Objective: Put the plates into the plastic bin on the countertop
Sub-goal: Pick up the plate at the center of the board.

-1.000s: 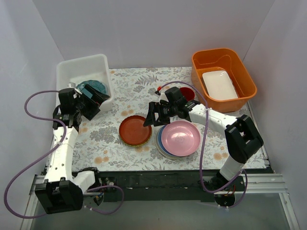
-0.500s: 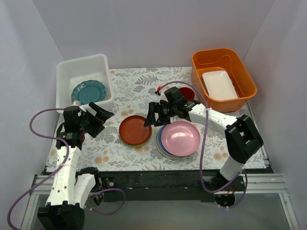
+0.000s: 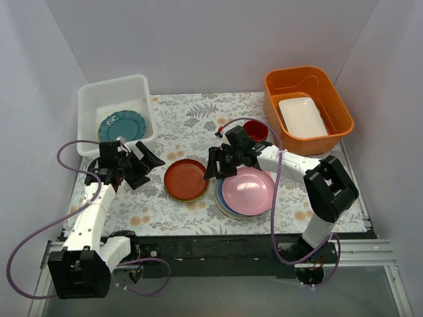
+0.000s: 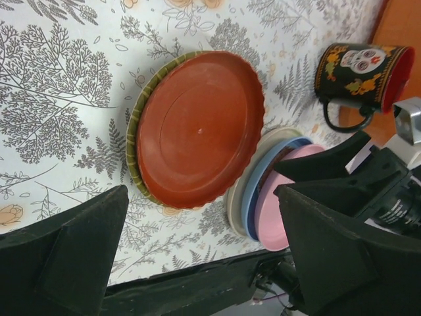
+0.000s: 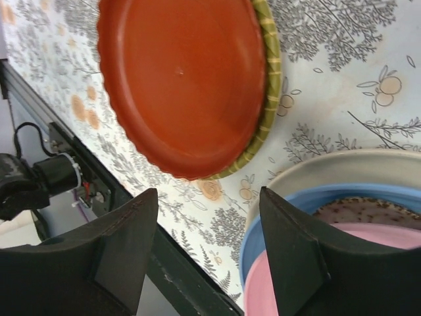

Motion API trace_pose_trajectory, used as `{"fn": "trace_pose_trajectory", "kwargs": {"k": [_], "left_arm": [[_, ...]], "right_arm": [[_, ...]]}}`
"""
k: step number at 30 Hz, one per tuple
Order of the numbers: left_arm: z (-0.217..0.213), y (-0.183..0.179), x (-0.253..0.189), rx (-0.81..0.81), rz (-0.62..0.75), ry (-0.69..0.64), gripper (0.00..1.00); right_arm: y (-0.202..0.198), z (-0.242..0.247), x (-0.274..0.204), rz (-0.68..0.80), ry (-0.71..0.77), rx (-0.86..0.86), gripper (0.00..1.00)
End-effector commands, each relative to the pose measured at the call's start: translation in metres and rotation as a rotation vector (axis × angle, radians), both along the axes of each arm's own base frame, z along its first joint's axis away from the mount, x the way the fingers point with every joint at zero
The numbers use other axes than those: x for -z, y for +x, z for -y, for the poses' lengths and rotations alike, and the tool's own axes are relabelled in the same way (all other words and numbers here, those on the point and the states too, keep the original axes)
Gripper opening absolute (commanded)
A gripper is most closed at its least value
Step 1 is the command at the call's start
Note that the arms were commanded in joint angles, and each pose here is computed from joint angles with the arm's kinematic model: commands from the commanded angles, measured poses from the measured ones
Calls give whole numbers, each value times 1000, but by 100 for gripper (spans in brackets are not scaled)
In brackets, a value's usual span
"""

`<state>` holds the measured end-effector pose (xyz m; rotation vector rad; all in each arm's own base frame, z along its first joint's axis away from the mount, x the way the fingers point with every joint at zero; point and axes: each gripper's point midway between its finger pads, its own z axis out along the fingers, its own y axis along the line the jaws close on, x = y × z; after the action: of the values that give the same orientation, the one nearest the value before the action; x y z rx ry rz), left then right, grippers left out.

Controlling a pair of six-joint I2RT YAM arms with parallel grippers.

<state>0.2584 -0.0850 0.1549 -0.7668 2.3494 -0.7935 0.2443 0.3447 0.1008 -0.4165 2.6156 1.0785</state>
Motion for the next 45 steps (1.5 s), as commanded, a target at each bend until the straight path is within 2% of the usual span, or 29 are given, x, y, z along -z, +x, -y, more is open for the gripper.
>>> {"fn": "trace_pose_trajectory", "kwargs": {"k": [1, 5, 9, 12, 32, 35, 39, 45], "left_arm": [[17, -3, -3, 112, 18, 37, 98], [34, -11, 13, 199, -36, 66, 98], [46, -16, 22, 234, -65, 103, 98], [51, -18, 27, 249, -82, 112, 98], [59, -36, 44, 271, -122, 116, 98], [55, -38, 47, 258, -133, 136, 98], [48, -40, 52, 238, -151, 174, 98], [45, -41, 54, 229, -152, 182, 97]], "right_arm": [[7, -1, 12, 17, -39, 12, 66], [10, -5, 20, 7, -61, 13, 59], [13, -4, 31, 12, -128, 25, 54], [15, -7, 34, 13, -137, 31, 46], [18, -6, 54, 14, -189, 81, 31], [19, -10, 53, 15, -181, 76, 25], [20, -12, 57, 8, -190, 67, 9], [16, -15, 65, -16, -194, 52, 1]]}}
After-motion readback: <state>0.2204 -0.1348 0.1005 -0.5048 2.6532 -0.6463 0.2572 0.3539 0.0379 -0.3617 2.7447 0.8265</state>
